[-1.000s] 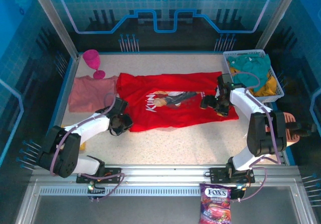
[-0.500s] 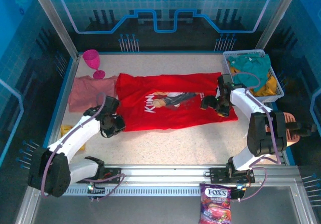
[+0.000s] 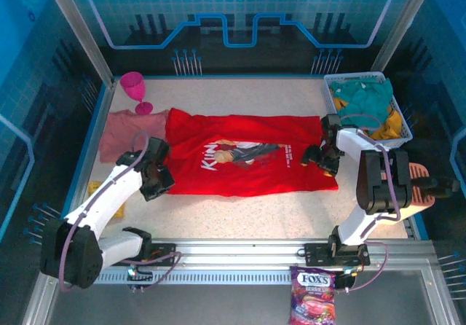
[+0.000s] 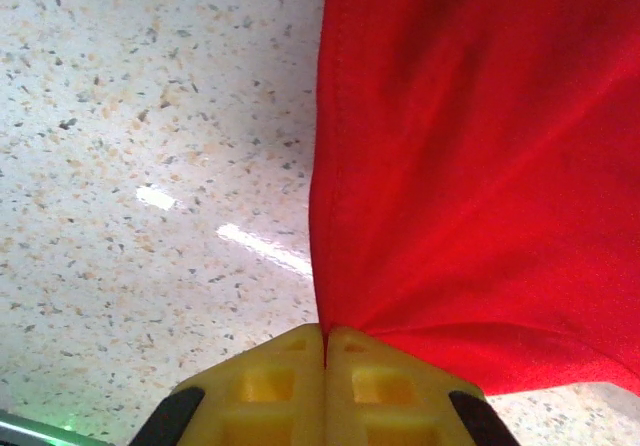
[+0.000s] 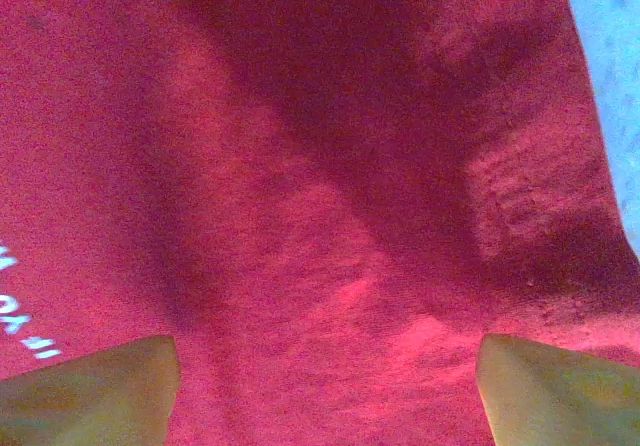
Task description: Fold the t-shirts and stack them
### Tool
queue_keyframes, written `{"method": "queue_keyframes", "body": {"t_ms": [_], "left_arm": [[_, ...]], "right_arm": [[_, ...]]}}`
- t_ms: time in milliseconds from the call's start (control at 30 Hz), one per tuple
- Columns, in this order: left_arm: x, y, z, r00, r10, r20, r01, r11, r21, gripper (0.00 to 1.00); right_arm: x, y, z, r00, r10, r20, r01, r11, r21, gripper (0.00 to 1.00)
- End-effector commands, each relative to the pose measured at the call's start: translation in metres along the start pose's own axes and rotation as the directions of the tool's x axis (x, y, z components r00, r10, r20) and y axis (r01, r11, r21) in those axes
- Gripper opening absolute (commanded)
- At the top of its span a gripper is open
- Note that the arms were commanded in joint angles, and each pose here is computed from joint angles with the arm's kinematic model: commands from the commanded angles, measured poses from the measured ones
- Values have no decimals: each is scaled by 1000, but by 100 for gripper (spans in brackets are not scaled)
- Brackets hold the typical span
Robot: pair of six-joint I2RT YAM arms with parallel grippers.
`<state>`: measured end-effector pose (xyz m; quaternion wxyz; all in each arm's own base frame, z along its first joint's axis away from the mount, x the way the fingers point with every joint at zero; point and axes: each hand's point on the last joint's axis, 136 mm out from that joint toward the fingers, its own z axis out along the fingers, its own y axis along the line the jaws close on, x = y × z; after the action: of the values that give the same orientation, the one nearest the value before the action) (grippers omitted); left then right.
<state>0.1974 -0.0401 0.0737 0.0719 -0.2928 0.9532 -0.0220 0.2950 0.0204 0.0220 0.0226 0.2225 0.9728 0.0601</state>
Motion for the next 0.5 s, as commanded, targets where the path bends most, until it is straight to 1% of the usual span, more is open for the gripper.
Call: {"method": "queue_keyframes", "body": {"t_ms": [0,33,67,133,167,233,300,333,400,467], "left_arm": [[2,11,3,999,-7,-31,5,997,-75,0],[2,9,5,999,-2,-38,-1,997,-71,8],[2,5,7,999,8,-46,-10,998,-60,18],[-2,-5,4,998,36,-46,-37,999,-24,23],[-8,-14,-2,997,66,-27,-66,998,0,26],[-22,-36,-18,990,135,42,-138,988,63,36],[-36,-62,-34,966,214,148,-232,965,122,56],[-42,-76,-39,947,253,199,-285,947,147,65],[-48,-102,-41,919,306,250,-359,911,204,65],[-53,-129,-36,891,356,282,-426,870,249,58]], "right_arm": [[17,-15,-8,999,48,-11,-48,999,25,78],[19,-16,-10,999,49,0,-49,999,21,78],[19,-18,-12,999,52,11,-53,998,19,78],[16,-18,-16,998,55,29,-55,998,3,77],[14,-16,-20,998,49,38,-49,999,-9,77],[8,-8,-28,998,24,61,-22,999,-43,77],[2,0,-36,997,-4,82,10,997,-73,79],[-1,4,-41,995,-22,98,30,996,-88,80],[-5,11,-48,991,-55,125,68,992,-110,81],[-8,15,-53,985,-79,153,99,987,-124,81]]}}
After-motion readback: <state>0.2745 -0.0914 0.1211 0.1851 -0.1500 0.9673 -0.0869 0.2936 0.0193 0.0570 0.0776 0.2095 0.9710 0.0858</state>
